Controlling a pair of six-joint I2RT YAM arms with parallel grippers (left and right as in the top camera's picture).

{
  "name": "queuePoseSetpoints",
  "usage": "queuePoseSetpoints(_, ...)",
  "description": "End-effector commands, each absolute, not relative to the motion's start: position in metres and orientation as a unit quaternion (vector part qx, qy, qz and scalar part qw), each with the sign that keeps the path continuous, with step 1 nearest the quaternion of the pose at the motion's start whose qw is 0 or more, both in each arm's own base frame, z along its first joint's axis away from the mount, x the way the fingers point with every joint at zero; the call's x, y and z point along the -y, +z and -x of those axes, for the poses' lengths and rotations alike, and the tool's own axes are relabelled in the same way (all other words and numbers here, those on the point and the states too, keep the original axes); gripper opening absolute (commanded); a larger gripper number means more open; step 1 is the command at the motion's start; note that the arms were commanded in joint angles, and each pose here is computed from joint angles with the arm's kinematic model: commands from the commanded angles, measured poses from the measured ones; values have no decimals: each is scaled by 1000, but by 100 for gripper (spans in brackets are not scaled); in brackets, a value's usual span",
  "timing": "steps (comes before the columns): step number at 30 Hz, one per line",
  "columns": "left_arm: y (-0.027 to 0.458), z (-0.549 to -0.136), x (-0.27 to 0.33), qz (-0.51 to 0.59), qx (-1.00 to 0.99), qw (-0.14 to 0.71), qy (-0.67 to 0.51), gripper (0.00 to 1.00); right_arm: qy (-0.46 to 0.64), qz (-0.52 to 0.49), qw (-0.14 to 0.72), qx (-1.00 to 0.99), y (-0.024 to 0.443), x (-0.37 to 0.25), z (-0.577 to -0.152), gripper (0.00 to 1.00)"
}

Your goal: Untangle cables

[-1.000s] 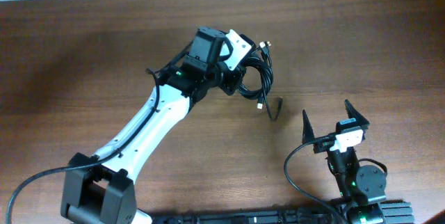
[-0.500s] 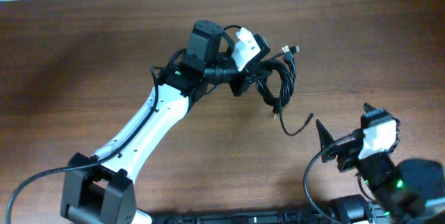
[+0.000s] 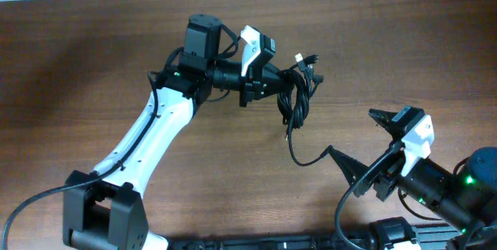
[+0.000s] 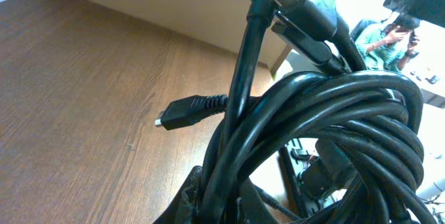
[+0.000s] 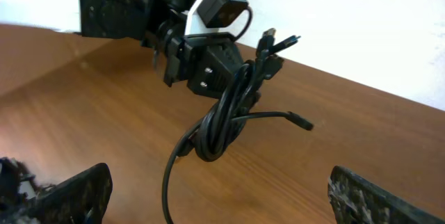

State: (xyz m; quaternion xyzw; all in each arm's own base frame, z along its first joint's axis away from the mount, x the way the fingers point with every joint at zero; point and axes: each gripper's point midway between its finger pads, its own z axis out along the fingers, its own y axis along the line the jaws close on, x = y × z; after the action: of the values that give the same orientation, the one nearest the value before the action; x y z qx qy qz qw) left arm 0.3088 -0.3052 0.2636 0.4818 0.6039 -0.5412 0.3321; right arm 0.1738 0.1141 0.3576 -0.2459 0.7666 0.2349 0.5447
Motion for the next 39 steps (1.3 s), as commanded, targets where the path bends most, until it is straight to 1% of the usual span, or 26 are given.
queuePoseSetpoints(1,292,-302,305,-482,-581,336,-564,0,255,245,540,-763,363,-119,-172,96)
queuePoseSetpoints(4,297,-304,306,-473,-583,334,-570,0,257,240,528,-773,358,-119,-180,97)
queuePoseSetpoints(6,299,-299,306,-477,-575,328,-577,0,253,234,519,-782,353,-118,-188,92)
queuePoseSetpoints(10,297,-295,315,-477,-580,322,-576,0,260,227,492,-799,341,-120,-202,88)
queuePoseSetpoints(14,280,-318,327,-384,-683,300,-544,0,264,223,474,-810,333,-122,-211,87)
queuePoseSetpoints(16,274,-324,332,-360,-708,300,-528,0,265,222,469,-813,330,-122,-214,84)
queuePoseSetpoints(19,267,-335,337,-342,-735,329,-484,0,264,221,467,-815,329,-122,-215,84)
queuePoseSetpoints(22,276,-338,336,-331,-746,359,-453,0,262,220,468,-815,329,-121,-216,84)
queuePoseSetpoints(26,283,-351,313,-282,-787,407,-367,0,238,207,472,-823,326,-113,-221,84)
queuePoseSetpoints(30,296,-344,298,-303,-784,435,-323,0,222,198,475,-828,324,-108,-225,84)
queuePoseSetpoints(39,295,-337,295,-305,-789,426,-320,0,215,180,475,-834,324,-103,-227,84)
